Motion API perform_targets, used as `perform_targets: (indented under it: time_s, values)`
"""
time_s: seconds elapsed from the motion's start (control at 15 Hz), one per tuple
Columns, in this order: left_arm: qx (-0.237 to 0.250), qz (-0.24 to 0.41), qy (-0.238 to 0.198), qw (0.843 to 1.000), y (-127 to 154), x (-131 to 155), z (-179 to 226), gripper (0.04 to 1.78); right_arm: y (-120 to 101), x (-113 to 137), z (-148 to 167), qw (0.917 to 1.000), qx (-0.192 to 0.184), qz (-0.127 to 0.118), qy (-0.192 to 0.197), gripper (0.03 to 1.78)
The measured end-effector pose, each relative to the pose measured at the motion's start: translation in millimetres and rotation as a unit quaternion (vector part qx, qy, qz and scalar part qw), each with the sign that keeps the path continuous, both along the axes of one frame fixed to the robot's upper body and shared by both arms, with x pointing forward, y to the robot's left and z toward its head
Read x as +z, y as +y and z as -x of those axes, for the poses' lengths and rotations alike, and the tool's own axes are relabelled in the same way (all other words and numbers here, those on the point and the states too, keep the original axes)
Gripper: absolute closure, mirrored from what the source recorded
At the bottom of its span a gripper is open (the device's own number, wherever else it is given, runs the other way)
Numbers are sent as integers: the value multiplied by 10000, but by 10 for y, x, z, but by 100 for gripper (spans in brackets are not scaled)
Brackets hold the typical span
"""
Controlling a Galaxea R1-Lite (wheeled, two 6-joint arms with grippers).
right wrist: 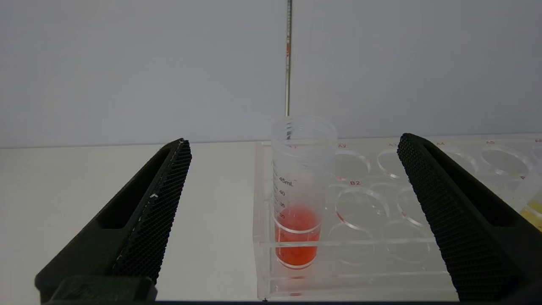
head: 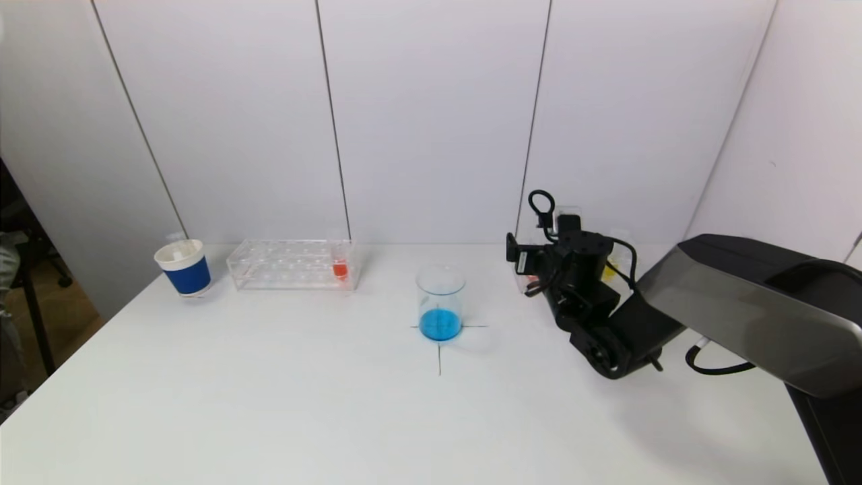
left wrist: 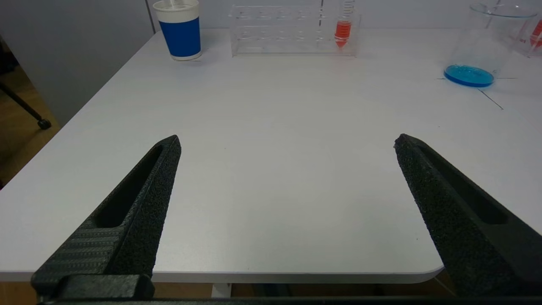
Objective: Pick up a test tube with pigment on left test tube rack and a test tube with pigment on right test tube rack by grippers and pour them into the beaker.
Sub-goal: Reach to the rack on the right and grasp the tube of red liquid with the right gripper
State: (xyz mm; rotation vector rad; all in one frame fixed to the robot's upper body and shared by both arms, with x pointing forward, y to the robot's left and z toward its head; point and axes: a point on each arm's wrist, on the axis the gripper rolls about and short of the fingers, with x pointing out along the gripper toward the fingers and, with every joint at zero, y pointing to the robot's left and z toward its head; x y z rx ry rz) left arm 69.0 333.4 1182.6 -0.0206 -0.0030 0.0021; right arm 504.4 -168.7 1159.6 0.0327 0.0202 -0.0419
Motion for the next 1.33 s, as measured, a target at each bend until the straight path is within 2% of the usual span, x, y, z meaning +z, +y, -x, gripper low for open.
perform_targets:
  time_s: [1.33]
  values:
    - [2, 2, 2, 10000, 0, 0, 0, 6, 18, -141, -142, 10000, -52, -16, -37, 4]
